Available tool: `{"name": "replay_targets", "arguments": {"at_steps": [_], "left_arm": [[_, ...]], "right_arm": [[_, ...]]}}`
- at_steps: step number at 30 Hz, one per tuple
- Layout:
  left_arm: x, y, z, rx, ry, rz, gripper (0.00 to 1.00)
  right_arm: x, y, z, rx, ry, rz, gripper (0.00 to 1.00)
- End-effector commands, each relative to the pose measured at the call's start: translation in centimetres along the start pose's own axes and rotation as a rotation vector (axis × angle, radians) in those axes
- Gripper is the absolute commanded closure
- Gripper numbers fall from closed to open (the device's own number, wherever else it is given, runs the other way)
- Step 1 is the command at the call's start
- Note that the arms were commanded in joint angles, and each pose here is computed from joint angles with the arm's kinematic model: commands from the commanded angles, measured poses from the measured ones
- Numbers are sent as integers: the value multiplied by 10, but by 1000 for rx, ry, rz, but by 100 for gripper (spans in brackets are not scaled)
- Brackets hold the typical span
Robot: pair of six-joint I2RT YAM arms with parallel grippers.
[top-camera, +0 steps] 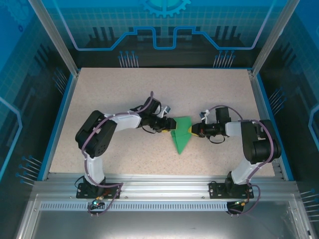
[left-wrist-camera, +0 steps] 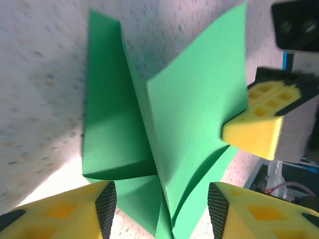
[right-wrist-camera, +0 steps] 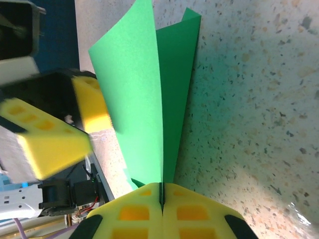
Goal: Fold a paper plane with a square sheet of paper (fold left side to right side)
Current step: Fold the wing for the fifth time at the center of the table.
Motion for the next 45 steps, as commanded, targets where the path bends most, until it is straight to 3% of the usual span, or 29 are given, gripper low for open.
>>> {"name": "replay_targets", "arguments": {"at_steps": [1,6,12,17,27,45], "left_arm": [[3,-32,-8,76,56,-41,43],[-19,-43,-45,100,175,-21,44],[-63,-18,-75,208,306,72,43],[-74,6,-88,282,363,96,43],[-80,37,-70,516,422,170,42],[-83,52,-40,718,421,251,45]], "right_arm": [[-7,2,3,-17,-19,16,100],[-7,3,6,-29,-14,10,100],[-9,-1,13,-59,-17,-21,100],[-11,-3,14,-88,-9,-40,100],[-15,3,10,-134,28,-47,100],[-18,15,9,-190,45,-29,99]]}}
Point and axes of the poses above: each hand's point on the last joint's axis, 136 mm out from that joint toward the fingers, its own y axis out along the fingers, its own z axis along the line the jaws close on, x = y × z, the point moved 1 cm from there along -y, back along the fingers, and after that the axes turned 14 degrees about y, right-handed, at the moved point
